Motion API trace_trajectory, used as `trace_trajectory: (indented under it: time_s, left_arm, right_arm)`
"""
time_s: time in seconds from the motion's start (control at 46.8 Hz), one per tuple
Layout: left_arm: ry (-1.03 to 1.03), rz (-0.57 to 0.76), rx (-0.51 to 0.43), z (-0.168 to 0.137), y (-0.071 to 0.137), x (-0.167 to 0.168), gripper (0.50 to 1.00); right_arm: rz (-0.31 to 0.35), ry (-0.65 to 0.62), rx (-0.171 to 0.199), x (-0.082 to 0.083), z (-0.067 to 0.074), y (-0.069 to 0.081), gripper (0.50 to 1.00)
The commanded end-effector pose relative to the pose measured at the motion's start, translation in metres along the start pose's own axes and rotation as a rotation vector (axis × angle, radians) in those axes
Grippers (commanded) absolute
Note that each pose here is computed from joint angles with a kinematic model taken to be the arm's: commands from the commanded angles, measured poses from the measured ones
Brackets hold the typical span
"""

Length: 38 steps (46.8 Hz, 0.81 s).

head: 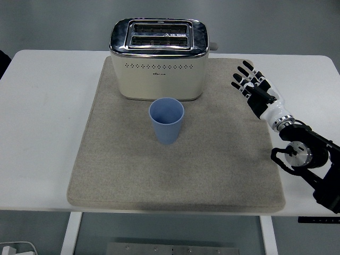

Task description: Put the water cup in front of the bread machine

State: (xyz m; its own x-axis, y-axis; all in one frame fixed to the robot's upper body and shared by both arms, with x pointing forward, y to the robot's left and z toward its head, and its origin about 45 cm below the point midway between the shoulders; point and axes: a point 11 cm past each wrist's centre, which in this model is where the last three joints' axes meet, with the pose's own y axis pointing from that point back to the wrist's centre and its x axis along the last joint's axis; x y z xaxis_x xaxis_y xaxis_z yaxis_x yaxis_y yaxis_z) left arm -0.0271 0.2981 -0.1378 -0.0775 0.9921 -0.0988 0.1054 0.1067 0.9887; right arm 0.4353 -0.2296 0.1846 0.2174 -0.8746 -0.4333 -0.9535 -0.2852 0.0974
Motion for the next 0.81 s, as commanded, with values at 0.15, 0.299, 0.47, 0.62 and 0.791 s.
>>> trace_trajectory:
  time_s: [0.15, 0.299, 0.47, 0.62, 0.791]
  left_arm:
    - [0.001, -0.003, -0.001, 0.000, 0.000, -0.001, 1.000]
    - [0.001, -0.003, -0.001, 0.000, 0.000, -0.001, 1.000]
    - [0.001, -0.001, -0.001, 0.000, 0.000, 0.000, 1.000]
    - [0.001, -0.001, -0.001, 0.000, 0.000, 0.000, 1.000]
    - [0.000, -0.002, 0.021, -0.002, 0.000, -0.001, 1.000]
  right_arm:
    - [-0.017, -0.011, 0.036, -0.008, -0.022, -0.010, 0.913]
    - [-0.086, -0.005, 0.032, -0.017, -0.025, -0.012, 0.913]
    - [-0.068, 0.008, 0.023, -0.005, -0.023, -0.011, 0.913]
    - [-0.084, 0.004, 0.019, -0.001, -0.023, -0.011, 0.913]
    - [-0.086, 0.008, 0.012, 0.000, -0.020, -0.010, 0.913]
